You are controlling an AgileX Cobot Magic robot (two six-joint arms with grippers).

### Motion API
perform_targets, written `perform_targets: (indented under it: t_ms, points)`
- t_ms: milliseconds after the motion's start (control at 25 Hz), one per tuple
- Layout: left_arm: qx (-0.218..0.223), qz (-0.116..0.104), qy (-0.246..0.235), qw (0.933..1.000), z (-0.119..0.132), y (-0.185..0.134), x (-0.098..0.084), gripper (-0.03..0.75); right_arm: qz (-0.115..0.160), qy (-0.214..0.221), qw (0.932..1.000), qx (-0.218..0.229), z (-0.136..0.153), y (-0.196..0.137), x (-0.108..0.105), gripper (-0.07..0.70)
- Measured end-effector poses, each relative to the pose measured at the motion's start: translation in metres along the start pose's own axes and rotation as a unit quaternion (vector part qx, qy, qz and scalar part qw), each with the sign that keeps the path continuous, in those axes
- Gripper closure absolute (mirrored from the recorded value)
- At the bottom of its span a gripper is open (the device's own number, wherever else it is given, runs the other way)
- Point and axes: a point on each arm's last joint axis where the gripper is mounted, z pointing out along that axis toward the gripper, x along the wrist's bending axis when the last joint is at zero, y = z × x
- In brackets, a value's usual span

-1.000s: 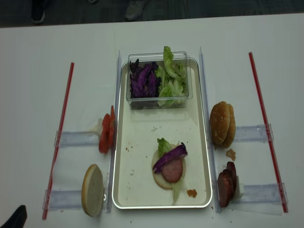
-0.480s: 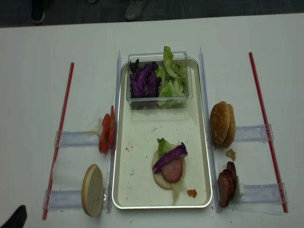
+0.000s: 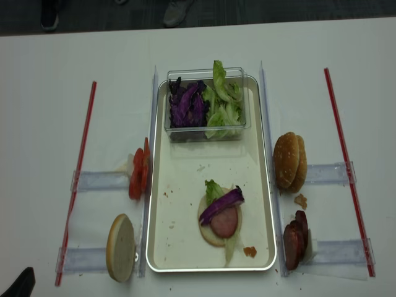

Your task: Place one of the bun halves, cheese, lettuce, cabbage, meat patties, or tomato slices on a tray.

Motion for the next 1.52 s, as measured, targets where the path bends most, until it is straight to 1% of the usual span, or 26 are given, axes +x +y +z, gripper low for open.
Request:
perform_targets:
  t_ms: [1520]
  points:
    - [0.0, 0.0, 0.0, 1.0, 0.0, 0.0, 0.0, 0.306, 0.001, 0.0, 1.0, 0.0, 0.0, 0.0, 0.0, 0.197]
